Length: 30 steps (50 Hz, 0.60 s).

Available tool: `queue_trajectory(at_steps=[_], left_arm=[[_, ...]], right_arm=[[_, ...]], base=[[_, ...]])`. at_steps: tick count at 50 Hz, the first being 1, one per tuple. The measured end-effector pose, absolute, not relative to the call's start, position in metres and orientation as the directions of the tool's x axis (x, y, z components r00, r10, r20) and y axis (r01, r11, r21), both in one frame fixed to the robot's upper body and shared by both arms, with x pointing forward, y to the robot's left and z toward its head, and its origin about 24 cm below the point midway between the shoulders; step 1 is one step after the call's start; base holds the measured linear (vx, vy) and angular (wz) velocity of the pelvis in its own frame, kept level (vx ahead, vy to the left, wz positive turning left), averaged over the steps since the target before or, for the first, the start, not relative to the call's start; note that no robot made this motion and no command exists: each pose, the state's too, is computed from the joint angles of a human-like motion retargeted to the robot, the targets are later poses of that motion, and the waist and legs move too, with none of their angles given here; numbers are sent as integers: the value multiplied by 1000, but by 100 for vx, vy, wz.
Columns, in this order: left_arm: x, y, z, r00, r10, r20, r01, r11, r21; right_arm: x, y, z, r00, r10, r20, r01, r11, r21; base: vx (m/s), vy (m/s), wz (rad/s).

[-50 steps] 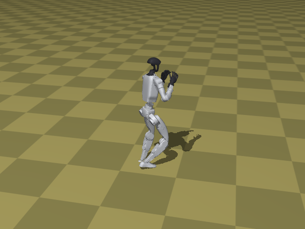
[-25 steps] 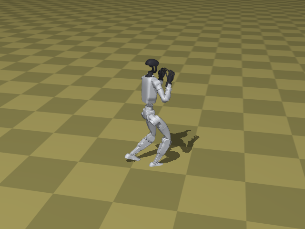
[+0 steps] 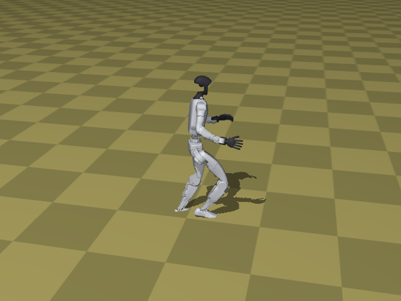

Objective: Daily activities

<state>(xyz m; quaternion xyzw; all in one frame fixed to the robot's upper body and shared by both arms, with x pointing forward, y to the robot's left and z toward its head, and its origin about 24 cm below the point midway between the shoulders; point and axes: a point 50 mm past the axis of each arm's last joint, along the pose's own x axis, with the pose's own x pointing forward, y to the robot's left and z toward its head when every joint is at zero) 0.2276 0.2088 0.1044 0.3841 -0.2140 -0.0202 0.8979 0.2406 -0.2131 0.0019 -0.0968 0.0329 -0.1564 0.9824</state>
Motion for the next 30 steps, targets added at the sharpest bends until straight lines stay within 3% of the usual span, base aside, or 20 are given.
queue_trajectory(at_steps=[7, 14, 21, 30], left_arm=[[214, 256, 33, 985, -134, -108, 165, 558, 813], [197, 283, -21, 898, -50, -438, 399, 512, 761], [184, 285, -51, 808, -26, -589, 506, 542, 671], [181, 279, -65, 772, -32, -635, 524, 597, 607]], right_arm=[[195, -260, -90, 763, -400, -507, 203, 894, -400], [159, -280, -122, 575, -386, -722, 27, 890, -455], [146, -283, -129, 503, -354, -789, -39, 902, -430], [148, -275, -131, 515, -310, -799, -41, 922, -384]], base=[[-14, -2, -72], [-12, -5, -63], [-9, -6, -42], [-3, -3, -13]])
